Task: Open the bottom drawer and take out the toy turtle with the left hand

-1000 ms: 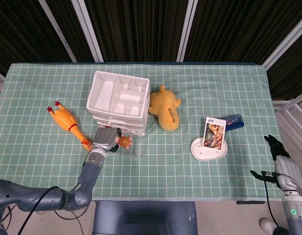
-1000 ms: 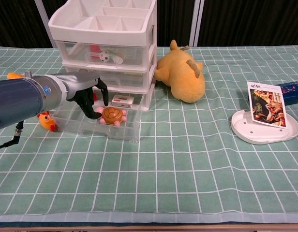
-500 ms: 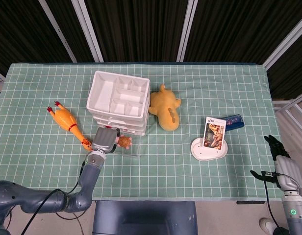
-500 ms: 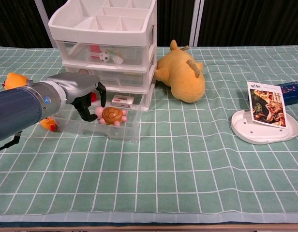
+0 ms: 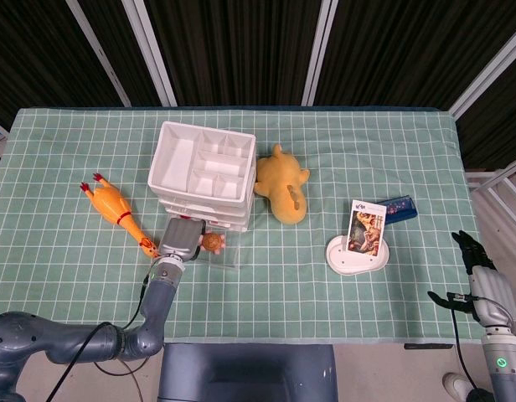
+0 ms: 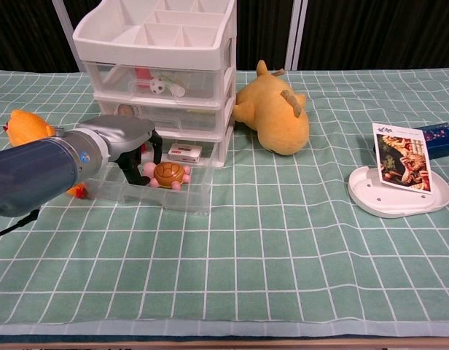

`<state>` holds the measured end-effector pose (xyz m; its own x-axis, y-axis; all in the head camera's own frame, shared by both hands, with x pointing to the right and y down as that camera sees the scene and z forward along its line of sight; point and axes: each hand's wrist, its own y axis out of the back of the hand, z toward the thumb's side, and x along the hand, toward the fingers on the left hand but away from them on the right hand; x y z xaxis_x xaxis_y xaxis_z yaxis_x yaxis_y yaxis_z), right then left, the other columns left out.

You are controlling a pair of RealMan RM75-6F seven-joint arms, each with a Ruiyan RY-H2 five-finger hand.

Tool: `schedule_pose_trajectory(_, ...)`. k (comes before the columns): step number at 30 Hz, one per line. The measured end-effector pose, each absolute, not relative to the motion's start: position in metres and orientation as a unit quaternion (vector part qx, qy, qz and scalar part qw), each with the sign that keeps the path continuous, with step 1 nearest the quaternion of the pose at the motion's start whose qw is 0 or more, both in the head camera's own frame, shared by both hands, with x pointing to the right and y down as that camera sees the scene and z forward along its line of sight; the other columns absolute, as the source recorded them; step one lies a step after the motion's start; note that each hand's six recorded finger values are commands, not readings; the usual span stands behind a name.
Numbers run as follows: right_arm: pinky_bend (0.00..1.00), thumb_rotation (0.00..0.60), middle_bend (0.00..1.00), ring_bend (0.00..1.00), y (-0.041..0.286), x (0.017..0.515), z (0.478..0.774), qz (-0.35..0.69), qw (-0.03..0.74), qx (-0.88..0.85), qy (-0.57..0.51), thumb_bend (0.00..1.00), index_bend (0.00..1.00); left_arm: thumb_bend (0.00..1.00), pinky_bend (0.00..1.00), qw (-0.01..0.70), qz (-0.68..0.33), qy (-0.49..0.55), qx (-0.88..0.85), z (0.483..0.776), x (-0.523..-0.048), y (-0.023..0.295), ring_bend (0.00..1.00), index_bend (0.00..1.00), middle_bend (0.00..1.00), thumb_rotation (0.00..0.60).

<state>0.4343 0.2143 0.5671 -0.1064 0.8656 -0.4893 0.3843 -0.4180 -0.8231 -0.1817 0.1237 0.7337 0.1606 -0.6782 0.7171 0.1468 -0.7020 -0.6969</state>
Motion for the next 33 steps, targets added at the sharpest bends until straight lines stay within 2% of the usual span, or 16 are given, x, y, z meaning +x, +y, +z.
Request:
schedule_pose_trajectory(5,0.18,0.6,0.0,0.0,0.214,0.434,0.567,0.556,0.215,-0.633,-0.495,0.09,0.0,0.36,1.0,0.338,-0.615,0.193,-0.685,0.736,-0.177,0.123,1.0,0.45,1.0,0.6)
schedule_pose_trajectory(14,0.18,0.6,0.0,0.0,0.214,0.434,0.567,0.555,0.215,-0.633,-0.495,0.09,0.0,0.45,1.0,0.341,-0.615,0.191,-0.685,0.74,-0.175,0.125,1.0,0.58,1.0,0.6)
schedule_pose_trajectory(24,0.18,0.6,0.0,0.0,0.214,0.434,0.567,0.555,0.215,-0.632,-0.496,0.1,0.0,0.46,1.0,0.354,-0.602,0.202,-0.686,0.732,-0.172,0.122,1.0,0.59,1.0,0.6)
schedule_pose_trajectory(33,0.18,0.6,0.0,0.0,0.214,0.434,0.567,0.555,0.216,-0.633,-0.495,0.1,0.0,0.46,1.0,0.372,-0.566,0.229,-0.699,0.699,-0.163,0.117,1.0,0.59,1.0,0.6)
